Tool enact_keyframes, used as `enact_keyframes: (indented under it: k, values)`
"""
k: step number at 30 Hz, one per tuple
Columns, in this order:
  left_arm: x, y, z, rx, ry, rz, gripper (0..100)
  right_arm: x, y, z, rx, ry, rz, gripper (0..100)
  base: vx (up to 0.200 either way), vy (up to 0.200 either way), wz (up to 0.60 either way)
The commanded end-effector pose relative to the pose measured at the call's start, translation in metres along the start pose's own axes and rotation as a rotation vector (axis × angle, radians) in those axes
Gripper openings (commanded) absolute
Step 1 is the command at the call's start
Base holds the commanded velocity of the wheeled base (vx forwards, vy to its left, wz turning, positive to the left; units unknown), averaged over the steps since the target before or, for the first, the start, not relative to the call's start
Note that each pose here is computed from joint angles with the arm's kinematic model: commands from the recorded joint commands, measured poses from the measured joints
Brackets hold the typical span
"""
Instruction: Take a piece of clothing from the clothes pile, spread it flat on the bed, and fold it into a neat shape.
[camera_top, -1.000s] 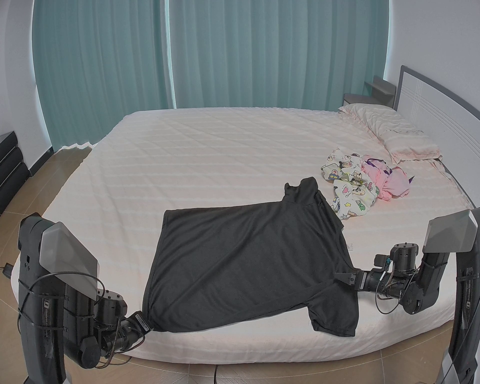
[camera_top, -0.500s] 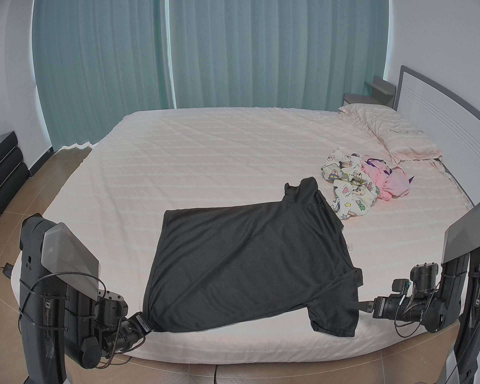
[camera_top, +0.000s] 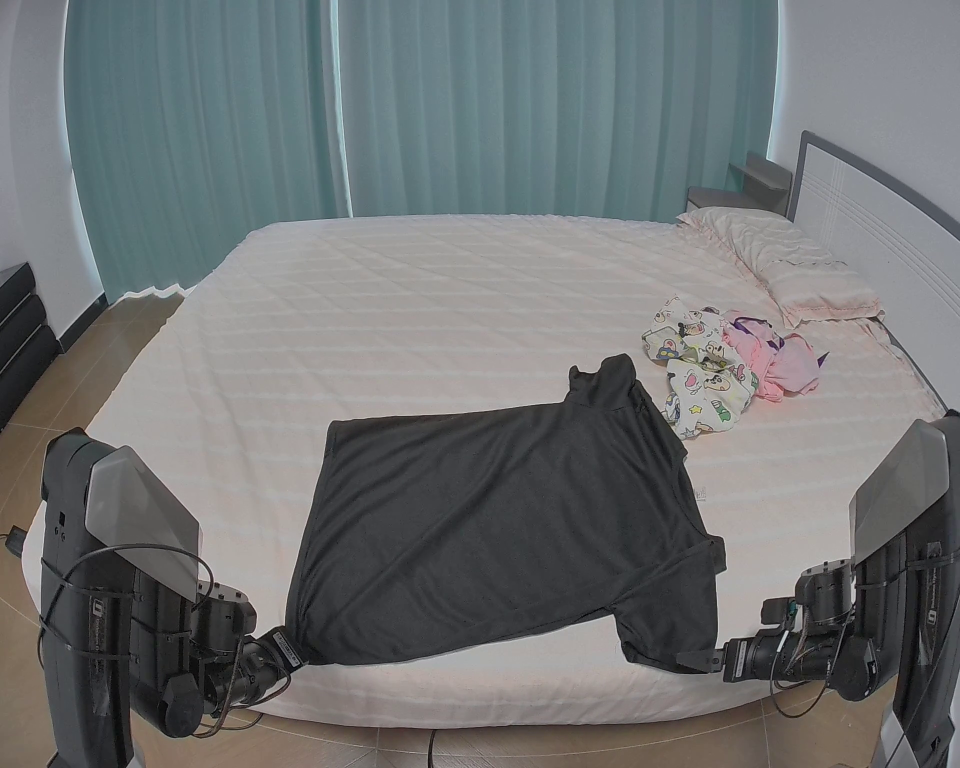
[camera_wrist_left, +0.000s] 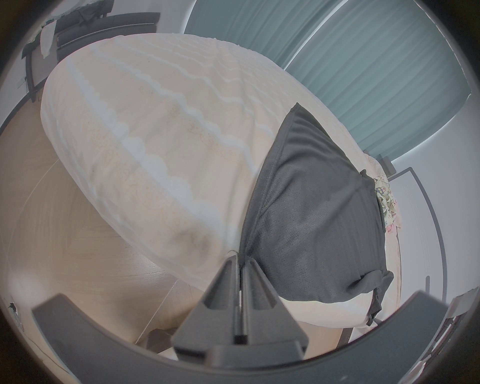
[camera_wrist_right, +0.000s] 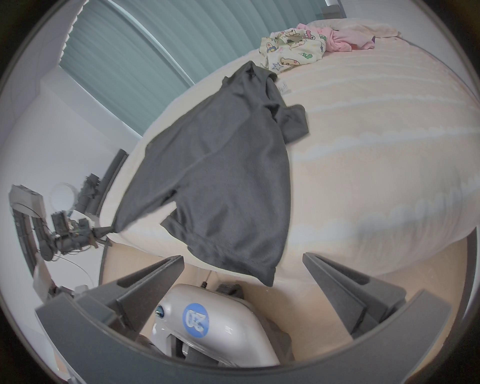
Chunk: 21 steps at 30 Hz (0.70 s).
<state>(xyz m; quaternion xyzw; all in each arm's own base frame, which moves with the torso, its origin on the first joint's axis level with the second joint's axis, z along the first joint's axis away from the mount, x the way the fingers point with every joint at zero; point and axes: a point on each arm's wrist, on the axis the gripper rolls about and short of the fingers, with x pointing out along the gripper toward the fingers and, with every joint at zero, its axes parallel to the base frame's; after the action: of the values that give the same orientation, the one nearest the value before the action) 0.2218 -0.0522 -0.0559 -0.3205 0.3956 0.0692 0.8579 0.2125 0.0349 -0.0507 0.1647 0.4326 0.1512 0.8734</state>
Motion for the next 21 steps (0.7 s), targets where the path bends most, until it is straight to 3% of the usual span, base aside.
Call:
enact_keyframes:
  k: [1,5,21]
  values:
    - [0.001,-0.001,0.001,0.002,-0.01,-0.01,0,0.011,0.009,-0.02,-0.015,0.089,-0.033,100,0.0,0.0,0.0]
    - [0.001,0.0,0.0,0.005,-0.008,-0.008,0,0.018,0.021,-0.016,0.07,0.065,-0.004,100,0.0,0.0,0.0]
    - [0.004,-0.001,0.001,0.003,-0.025,0.002,0,0.029,0.02,-0.004,0.129,-0.017,-0.036,100,0.0,0.0,0.0]
